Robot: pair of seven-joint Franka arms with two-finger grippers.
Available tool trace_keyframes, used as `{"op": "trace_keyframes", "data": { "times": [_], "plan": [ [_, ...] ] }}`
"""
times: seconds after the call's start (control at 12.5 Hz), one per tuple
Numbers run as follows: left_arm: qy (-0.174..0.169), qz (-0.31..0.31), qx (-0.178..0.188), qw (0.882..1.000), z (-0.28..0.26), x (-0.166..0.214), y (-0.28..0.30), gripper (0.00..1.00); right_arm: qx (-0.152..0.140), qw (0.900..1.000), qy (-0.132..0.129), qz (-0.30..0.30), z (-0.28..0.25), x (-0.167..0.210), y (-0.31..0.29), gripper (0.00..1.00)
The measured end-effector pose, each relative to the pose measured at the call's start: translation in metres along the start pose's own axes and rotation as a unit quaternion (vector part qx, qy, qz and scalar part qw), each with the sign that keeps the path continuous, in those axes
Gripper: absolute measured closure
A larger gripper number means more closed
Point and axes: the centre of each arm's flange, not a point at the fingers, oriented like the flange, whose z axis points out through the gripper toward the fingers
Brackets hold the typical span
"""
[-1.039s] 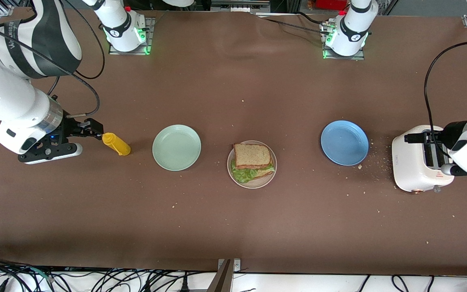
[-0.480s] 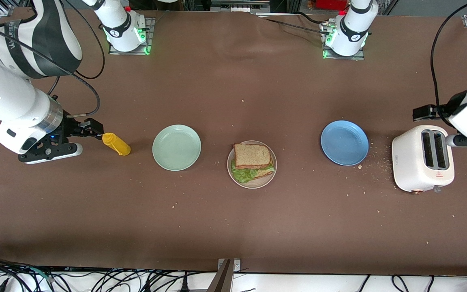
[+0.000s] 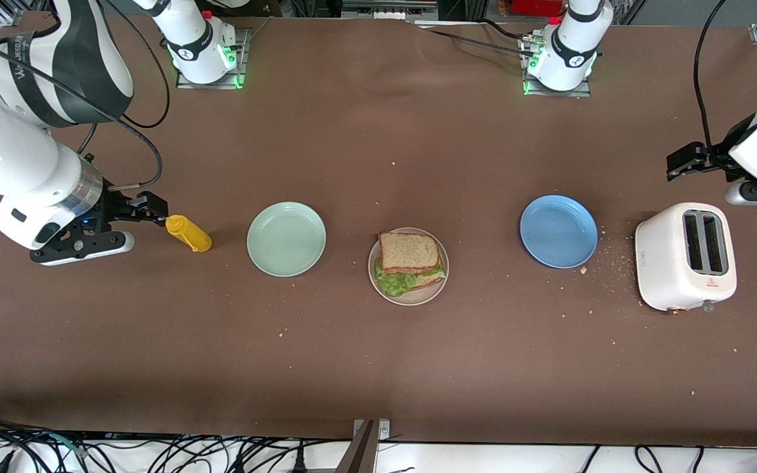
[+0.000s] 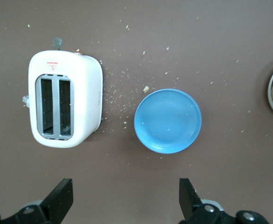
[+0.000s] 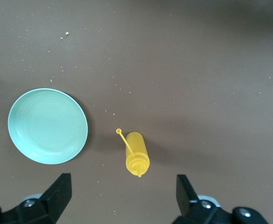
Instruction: Make sandwich in beige plate with both arms
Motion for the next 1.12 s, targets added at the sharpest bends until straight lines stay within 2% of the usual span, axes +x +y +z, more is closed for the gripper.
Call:
{"op": "trace_keyframes", "data": {
  "times": [0.4,1.12],
  "plan": [
    [0.007,-0.016,-0.015,1.0,-0.001,-0.001,-0.01,0.0,0.0,0.999,-0.005,0.051,0.002,-0.001,-0.001,0.01],
    [0.001,-0.01,-0.015,1.0,0.008,0.002,-0.003,0.0,0.0,0.998,-0.005,0.061,0.002,-0.001,-0.002,0.0]
  ]
}}
